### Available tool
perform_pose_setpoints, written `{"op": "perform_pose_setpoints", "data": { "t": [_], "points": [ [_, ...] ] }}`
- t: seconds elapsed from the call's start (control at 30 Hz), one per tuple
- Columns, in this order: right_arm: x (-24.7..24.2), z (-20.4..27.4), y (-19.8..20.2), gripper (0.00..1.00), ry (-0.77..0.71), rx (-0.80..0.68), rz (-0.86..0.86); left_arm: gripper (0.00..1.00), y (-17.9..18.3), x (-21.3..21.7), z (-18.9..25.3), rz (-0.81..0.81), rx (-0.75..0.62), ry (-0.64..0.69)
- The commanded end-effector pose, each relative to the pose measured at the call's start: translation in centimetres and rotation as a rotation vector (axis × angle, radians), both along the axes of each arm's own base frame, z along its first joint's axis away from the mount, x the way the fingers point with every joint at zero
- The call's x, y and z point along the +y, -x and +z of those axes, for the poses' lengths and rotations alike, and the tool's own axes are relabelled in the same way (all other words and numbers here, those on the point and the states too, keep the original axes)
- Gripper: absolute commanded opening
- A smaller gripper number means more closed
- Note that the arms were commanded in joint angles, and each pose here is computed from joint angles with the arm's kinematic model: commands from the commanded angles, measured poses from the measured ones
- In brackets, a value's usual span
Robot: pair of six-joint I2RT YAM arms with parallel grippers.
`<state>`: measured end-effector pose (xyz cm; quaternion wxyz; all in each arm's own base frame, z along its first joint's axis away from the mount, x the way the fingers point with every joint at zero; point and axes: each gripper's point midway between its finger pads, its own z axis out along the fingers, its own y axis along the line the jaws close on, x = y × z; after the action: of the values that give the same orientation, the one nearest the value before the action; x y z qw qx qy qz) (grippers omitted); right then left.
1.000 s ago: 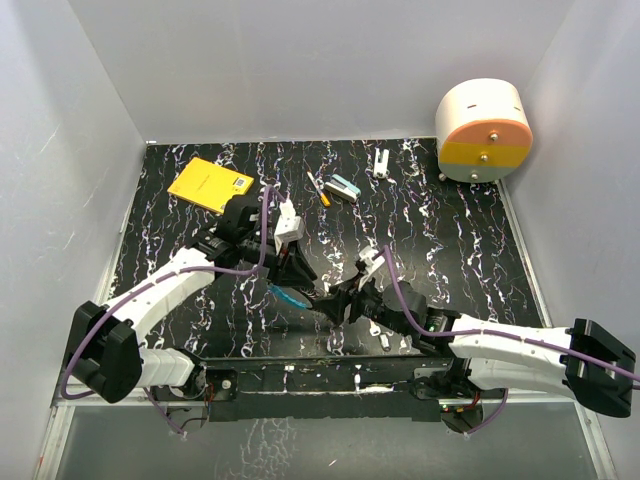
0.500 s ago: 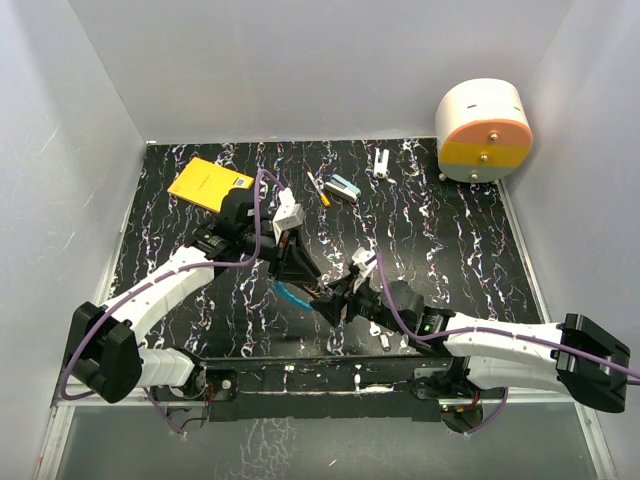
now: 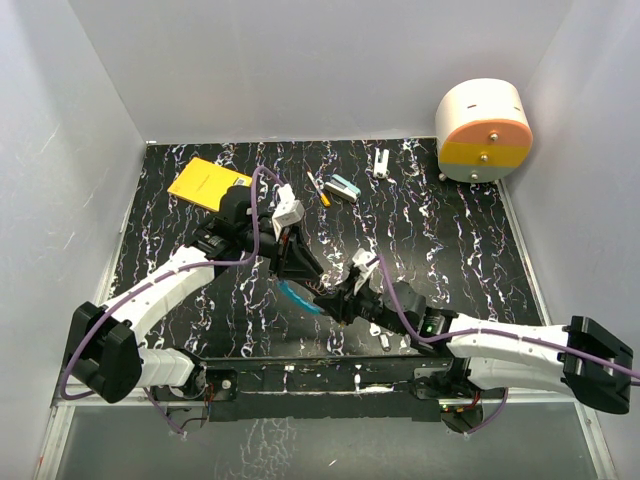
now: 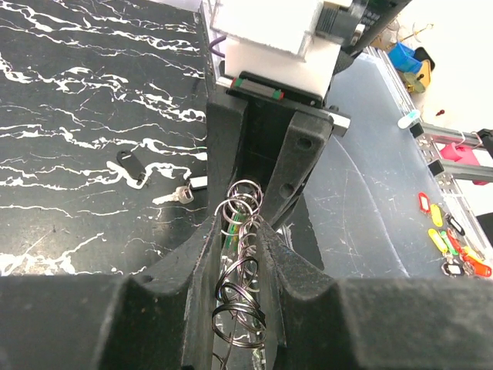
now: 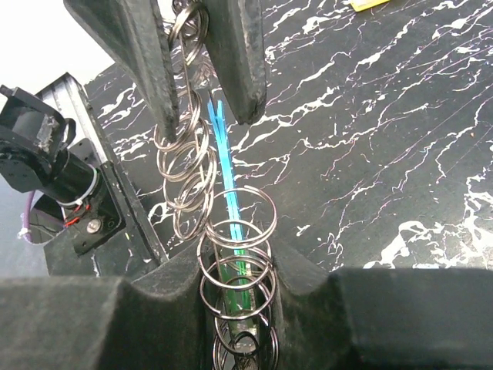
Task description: Put the keys on the keyring
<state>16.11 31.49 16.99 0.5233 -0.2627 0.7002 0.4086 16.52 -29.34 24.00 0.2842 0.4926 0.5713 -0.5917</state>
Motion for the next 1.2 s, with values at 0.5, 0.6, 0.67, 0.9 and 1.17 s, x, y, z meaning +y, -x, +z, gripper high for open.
{"op": "perform_pose_setpoints", "data": {
  "t": [0.5, 0.6, 0.67, 0.9, 1.17],
  "points": [
    [-0.5, 5.3, 2.9, 0.08, 0.066, 0.323, 0.034, 0.69, -4.3, 0.2, 1.7, -0.040, -0.356, -0.044],
    [-0.7, 5.3, 2.8, 0.08, 0.084, 0.326, 0.020, 0.69, -2.9, 0.5, 1.3, -0.107, -0.459, -0.009],
    [-0.6, 5.6, 2.8, 0.08, 0.079, 0.325, 0.023, 0.70, -2.0, 0.7, 0.8, -0.153, -0.508, -0.018],
    [-0.2, 4.9, 2.6, 0.08, 0.077, 0.335, 0.023, 0.70, 0.3, 1.2, 1.2, -0.250, -0.563, 0.015],
    [0.5, 5.1, 2.4, 0.08, 0.082, 0.332, 0.029, 0.70, 1.5, 1.1, 0.4, -0.306, -0.597, 0.010]
  ]
}}
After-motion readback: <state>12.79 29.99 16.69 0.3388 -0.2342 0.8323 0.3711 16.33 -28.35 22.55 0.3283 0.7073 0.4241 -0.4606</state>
